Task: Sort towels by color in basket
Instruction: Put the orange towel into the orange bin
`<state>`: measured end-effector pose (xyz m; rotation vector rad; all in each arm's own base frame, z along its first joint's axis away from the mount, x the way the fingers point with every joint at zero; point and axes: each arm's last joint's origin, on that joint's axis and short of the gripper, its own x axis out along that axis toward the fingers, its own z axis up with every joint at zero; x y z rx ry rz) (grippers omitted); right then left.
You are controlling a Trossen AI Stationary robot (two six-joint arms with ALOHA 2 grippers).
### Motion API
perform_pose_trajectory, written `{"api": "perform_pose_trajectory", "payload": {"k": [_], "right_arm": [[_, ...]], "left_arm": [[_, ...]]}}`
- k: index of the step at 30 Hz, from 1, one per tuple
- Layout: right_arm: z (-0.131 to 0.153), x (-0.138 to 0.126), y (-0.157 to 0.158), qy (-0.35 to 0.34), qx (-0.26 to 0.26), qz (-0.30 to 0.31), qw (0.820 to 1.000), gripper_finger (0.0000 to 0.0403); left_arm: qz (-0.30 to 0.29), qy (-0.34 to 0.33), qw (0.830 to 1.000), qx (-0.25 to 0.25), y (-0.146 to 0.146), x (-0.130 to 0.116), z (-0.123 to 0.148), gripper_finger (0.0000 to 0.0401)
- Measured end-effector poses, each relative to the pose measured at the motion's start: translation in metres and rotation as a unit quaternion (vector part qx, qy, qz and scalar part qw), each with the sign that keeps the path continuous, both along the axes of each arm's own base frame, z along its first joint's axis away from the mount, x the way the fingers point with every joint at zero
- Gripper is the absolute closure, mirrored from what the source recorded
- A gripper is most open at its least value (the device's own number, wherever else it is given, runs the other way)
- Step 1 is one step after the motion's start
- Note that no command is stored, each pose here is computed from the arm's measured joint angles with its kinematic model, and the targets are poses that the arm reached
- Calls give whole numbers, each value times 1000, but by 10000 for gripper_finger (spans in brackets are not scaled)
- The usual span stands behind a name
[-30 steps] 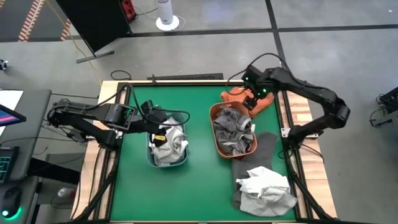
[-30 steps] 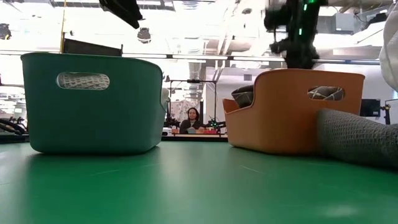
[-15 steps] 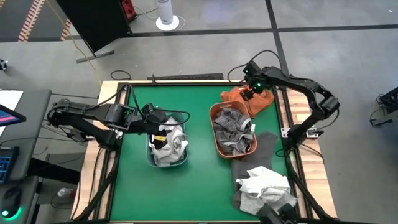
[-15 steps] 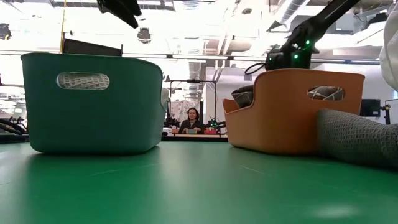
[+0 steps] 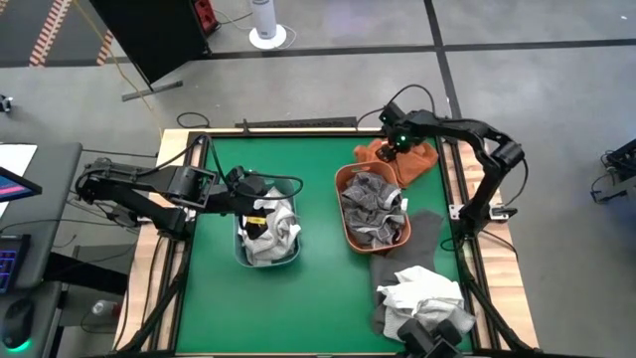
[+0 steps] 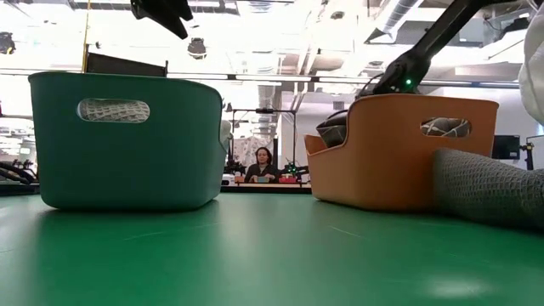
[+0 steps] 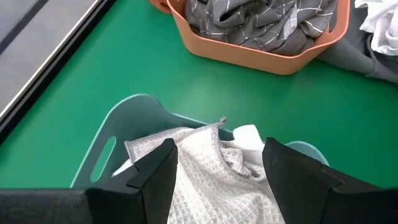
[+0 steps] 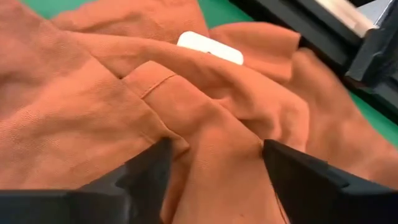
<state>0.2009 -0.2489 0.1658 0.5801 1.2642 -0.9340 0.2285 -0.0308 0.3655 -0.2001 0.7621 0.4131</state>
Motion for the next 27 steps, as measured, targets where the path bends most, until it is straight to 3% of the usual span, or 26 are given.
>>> {"api": "perform_pose_trajectory", "payload": {"k": [4,11,17,22,27], "right_arm": [[-1,-1,1,7,8,8,1000,197],[-1,-7,5,23,43,31,998,379],[19,-13,15,20,44,56,997,380],[67,-24,42,-8,3,86,996,390],[122,-38,85,-81,-69,126,986,390]], "left_arm": [[0,9,1000,2,0,-1,-1,177],[-5,18,1000,7,0,-2,-2,177],[-6,18,1000,7,0,-2,-2,177],[-6,23,1000,8,1,-3,-2,177],[-3,20,1000,7,2,-5,-1,177]]}}
